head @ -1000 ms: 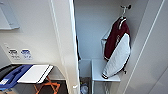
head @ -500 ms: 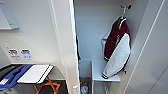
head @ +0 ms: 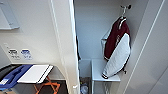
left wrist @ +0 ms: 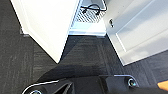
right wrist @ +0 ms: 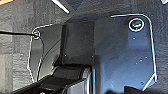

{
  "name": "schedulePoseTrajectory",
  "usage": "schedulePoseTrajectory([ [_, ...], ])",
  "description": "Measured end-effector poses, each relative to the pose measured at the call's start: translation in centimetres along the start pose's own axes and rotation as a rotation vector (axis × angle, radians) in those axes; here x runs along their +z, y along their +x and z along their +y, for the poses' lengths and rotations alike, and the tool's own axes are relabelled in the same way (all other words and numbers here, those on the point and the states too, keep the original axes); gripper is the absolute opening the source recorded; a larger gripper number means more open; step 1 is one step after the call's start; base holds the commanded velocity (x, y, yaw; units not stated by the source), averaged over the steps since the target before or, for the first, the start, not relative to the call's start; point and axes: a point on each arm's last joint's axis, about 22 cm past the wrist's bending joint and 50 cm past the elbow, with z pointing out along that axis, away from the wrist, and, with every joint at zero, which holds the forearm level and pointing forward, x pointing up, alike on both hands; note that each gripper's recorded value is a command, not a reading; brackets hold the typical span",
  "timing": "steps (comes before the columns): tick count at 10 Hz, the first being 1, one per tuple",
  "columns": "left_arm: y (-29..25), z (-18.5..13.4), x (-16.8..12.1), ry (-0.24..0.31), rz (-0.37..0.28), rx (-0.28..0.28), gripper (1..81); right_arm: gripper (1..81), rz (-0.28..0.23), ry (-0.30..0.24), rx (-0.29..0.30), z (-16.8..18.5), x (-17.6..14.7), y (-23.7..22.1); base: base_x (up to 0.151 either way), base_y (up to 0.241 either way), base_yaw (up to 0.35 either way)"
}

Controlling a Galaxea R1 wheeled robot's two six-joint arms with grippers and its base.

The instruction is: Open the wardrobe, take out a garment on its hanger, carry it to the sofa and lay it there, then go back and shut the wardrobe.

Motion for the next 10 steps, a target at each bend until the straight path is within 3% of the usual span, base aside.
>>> schedulePoseTrajectory([
  [1, 1.5, 0.4, 0.2, -0.008, 0.03, -0.138, 81.1, 81.1, 0.0, 0.0, 0.0, 0.0, 0.0, 0.0, 0.0, 0.0, 0.0],
  [2, 2.5, 0.9, 0.4, -0.022, 0.048, -0.238, 81.1, 81.1, 0.0, 0.0, 0.0, 0.0, 0.0, 0.0, 0.0, 0.0, 0.0],
  [3, 3.6, 1.3, 0.5, -0.036, 0.062, -0.281, 81.1, 81.1, 0.001, 0.0, 0.0, 0.0, 0.0, 0.1, 0.0, 0.0, 0.0],
  [6, 6.8, 5.5, 1.2, -0.126, 0.089, -0.363, 81.1, 81.1, 0.006, 0.013, -0.005, -1.1, 0.3, 1.0, 0.0, 0.0, 0.0],
  [10, 8.6, 6.9, 1.5, -0.152, 0.105, -0.354, 81.1, 81.1, -0.001, 0.017, -0.008, -1.4, 0.4, 0.9, 0.0, 0.0, 0.0],
])
